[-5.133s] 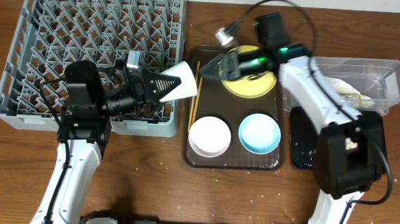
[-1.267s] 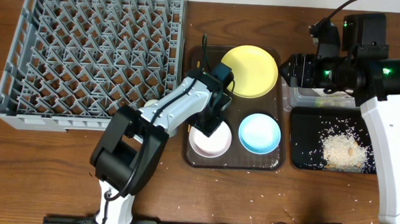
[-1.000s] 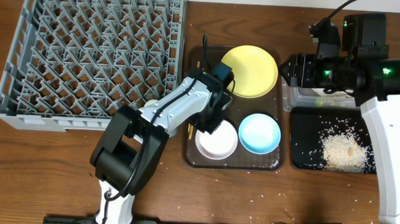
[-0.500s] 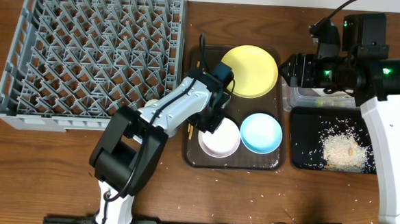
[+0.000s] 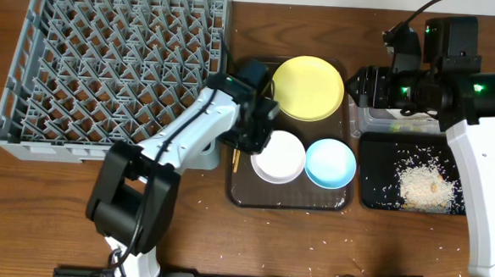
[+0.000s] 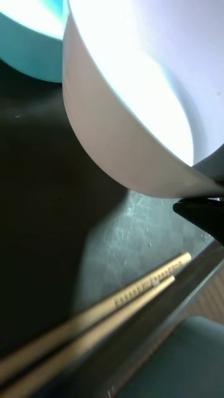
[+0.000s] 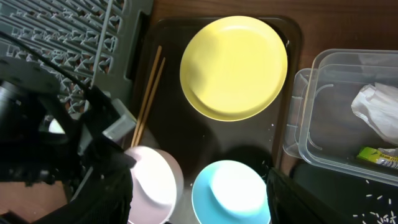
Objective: Sort waste into correct bins and load items into the dishwasher
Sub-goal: 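Lift the pink bowl and carry it left over the dish rack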
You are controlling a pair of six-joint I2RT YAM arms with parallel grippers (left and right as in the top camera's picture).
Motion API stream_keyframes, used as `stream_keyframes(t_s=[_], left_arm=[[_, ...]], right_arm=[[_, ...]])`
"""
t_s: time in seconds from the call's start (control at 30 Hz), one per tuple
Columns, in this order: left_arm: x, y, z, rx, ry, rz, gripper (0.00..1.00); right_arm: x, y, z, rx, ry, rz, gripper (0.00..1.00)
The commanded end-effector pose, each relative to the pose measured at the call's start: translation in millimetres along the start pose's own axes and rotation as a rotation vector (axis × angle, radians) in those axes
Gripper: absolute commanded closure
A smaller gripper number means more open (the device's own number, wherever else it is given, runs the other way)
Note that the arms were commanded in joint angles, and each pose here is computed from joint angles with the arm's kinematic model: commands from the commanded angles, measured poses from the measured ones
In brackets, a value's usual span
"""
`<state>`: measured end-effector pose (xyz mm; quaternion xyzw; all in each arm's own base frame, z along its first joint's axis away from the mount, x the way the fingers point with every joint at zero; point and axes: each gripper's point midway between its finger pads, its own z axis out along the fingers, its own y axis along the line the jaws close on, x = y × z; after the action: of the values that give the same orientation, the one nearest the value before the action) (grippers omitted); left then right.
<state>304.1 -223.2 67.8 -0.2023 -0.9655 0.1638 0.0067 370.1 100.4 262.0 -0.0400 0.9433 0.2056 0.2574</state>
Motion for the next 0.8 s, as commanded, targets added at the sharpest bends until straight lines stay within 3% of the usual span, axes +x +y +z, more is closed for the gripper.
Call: stream_keyframes(t_s=[0.0,0.07,0.1,0.13,0.47,0.77], left_arm=[[-5.9,3.0,-26.5,0.035,-0.069,-0.051,0.93],[-15.5,17.6,-45.4,-0.008,-0.135,-0.103,0.92],[-19.6,27.0,-54.7,-0.048,-0.169,-0.136,0.93],[-23.8,37.8,-66.5,-0.095,-0.212,-0.171,0.92],[-30.3,140.6,-194.2,-0.601,-0.651,-0.509,0.94],[-12.8,184.0,-237.5,-0.953,-0.747,-0.634,0.93]], right_arm=[[-1.5,0.7,-0.8,0.002,-0.005,-0.007,0.32],[-1.7,0.7,-0.6,0.001,-0.005,-0.007,0.23],[-2.1,0.8,-0.8,0.001,-0.007,-0.007,0.05],[-2.9,0.9,-0.8,0.001,-0.01,-0.009,0.01],[-6.0,1.3,-0.8,-0.001,-0.022,-0.014,0.01],[-5.7,1.3,-0.7,-0.001,-0.021,-0.013,0.01]])
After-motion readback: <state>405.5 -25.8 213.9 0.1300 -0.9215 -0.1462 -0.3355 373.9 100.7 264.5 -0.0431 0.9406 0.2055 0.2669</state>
